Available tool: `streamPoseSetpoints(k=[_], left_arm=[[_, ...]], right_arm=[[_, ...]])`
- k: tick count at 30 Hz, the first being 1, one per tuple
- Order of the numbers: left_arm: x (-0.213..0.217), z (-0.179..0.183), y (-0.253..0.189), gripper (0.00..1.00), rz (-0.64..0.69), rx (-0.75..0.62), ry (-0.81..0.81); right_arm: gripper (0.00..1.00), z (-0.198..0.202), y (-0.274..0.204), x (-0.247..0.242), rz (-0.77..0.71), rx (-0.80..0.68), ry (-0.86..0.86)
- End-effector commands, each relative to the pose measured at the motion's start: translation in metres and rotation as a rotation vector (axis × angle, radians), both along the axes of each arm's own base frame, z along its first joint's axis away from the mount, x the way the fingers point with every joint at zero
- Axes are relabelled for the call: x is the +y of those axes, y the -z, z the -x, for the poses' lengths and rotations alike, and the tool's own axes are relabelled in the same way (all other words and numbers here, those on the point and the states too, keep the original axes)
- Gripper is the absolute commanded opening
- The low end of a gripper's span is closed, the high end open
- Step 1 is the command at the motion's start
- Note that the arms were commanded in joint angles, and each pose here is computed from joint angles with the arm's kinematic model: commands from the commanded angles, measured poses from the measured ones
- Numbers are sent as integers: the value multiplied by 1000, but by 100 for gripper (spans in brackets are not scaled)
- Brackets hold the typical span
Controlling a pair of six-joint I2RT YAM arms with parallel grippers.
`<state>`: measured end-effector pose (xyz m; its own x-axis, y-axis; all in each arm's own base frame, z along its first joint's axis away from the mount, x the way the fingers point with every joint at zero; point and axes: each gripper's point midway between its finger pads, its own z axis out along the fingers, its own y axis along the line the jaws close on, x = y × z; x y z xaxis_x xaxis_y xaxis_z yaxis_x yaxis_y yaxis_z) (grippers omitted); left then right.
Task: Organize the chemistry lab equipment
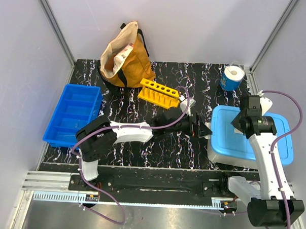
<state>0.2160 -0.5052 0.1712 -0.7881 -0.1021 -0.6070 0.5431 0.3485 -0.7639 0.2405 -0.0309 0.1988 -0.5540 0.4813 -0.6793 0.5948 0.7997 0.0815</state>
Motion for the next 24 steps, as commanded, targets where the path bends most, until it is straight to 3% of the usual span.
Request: streamPoseSetpoints(k=[1,11,20,24], left_arm=[[-5,2,-31,96,59,-63,-5],[-12,0,-29,95,41,-35,-28],[-19,18,-54,98,205,-50,7],[-24,17,-46,99,166,-27,13]], right_arm=[[35,-8,-16,-10,-28,-40,-17],[33,-8,17,-16,-106,17,8],[33,-7,17,-15,-112,8,4],[33,-8,13,-16,-104,-8,0]])
